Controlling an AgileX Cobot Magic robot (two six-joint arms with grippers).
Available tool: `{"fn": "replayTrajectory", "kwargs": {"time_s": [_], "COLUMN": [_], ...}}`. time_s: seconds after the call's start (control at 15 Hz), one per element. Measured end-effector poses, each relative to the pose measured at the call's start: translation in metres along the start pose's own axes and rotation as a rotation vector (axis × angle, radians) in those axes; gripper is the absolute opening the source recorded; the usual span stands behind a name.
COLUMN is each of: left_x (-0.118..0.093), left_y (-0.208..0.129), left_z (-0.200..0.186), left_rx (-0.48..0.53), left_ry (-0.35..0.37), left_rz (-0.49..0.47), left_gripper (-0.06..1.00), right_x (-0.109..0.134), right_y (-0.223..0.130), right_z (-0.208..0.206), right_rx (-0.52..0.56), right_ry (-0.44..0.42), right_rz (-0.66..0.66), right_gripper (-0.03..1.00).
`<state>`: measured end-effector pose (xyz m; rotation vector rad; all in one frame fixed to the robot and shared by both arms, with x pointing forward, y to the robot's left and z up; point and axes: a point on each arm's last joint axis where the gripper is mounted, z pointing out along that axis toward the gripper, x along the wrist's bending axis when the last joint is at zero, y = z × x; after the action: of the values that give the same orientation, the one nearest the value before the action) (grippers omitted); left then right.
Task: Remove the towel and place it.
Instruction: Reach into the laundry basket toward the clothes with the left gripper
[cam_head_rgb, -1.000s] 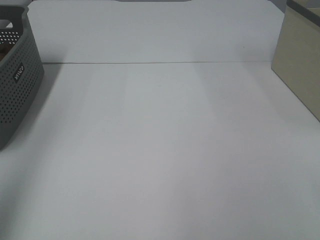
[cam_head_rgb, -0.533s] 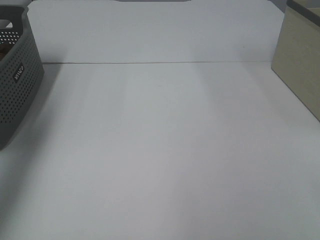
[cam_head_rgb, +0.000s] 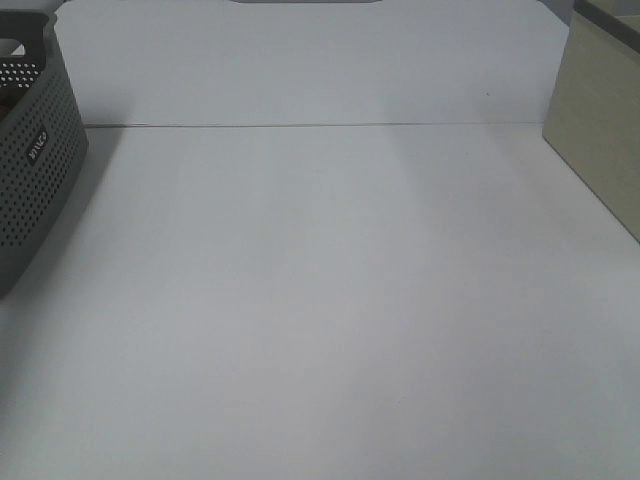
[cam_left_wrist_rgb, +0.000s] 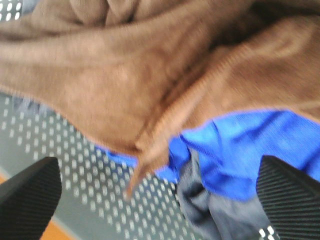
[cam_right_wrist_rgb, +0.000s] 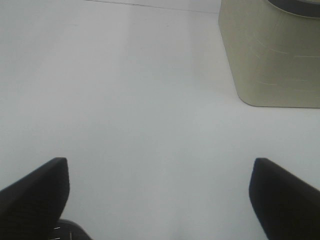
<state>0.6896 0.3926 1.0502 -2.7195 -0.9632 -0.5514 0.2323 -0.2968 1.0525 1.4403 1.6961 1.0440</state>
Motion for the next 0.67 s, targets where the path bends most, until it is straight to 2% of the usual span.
{"fn": "replayTrajectory", "kwargs": {"time_s": [0.33, 0.6, 0.67], "left_x": [0.003, 0.006, 0.006], "left_y": [-0.008, -0.019, -0.020], "left_z": [0.051, 0.063, 0.063], "left_rx": [-0.004, -0.009, -0.014], "left_ry": [-0.110, -0.143, -0.147], "left_rz": [-0.008, -0.031, -0.038], "left_gripper": [0.99, 0.98, 0.95], "right_x": [0.000, 0.000, 0.000], "right_y": [0.000, 0.000, 0.000], "right_z": [0.000, 0.000, 0.000], "right_rx": [0.000, 0.000, 0.000], "right_ry": [0.000, 0.000, 0.000], "right_rz": [0.000, 0.000, 0.000], "right_gripper": [0.93, 0.93, 0.93]}}
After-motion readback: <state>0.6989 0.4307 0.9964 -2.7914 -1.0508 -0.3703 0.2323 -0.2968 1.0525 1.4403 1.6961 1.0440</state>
